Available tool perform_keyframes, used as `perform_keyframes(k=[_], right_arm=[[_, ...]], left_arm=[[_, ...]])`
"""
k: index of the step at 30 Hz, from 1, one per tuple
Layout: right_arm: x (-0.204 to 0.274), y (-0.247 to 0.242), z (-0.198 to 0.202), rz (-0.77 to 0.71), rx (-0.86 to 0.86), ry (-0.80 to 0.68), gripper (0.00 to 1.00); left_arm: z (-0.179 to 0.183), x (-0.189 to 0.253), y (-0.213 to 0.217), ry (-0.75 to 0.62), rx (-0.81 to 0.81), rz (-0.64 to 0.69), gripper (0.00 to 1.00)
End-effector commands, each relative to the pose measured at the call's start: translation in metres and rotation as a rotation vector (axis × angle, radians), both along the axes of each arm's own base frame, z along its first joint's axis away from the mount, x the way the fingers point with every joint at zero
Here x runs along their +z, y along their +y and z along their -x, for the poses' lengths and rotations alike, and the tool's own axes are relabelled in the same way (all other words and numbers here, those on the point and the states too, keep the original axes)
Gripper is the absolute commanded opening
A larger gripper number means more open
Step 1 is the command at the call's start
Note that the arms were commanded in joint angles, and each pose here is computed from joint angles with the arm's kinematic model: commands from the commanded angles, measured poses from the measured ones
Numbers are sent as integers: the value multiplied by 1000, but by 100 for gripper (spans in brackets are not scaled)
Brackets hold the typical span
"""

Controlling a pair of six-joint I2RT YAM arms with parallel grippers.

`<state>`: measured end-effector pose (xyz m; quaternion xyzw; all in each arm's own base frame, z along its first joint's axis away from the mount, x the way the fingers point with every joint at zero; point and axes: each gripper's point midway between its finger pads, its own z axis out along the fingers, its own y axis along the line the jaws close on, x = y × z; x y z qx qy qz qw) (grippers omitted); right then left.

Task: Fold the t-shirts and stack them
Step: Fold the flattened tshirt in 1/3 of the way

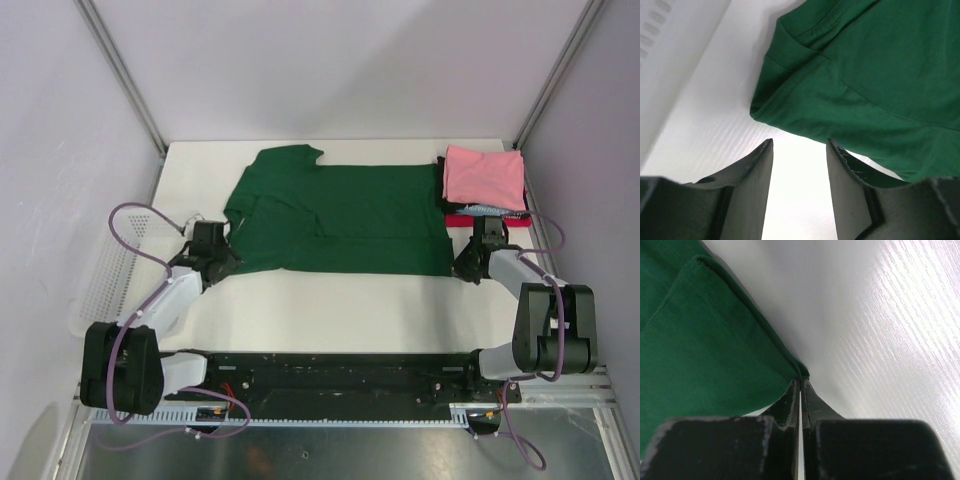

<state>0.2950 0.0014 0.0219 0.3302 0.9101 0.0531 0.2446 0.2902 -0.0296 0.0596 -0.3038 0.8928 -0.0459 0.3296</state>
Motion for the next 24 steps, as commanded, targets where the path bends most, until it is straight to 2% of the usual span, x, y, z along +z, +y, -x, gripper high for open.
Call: perform_keyframes(k=[1, 13, 24], right_arm=[[3, -9, -7, 45, 2, -17, 0], [4, -12, -8, 36, 5, -13, 0], [6, -14, -8, 31, 1, -15, 0]], left_arm=[[2, -2, 18, -1, 78, -62, 50], [5, -30, 25, 100, 150, -81, 44], [-3, -38, 31, 125, 169, -120, 50]])
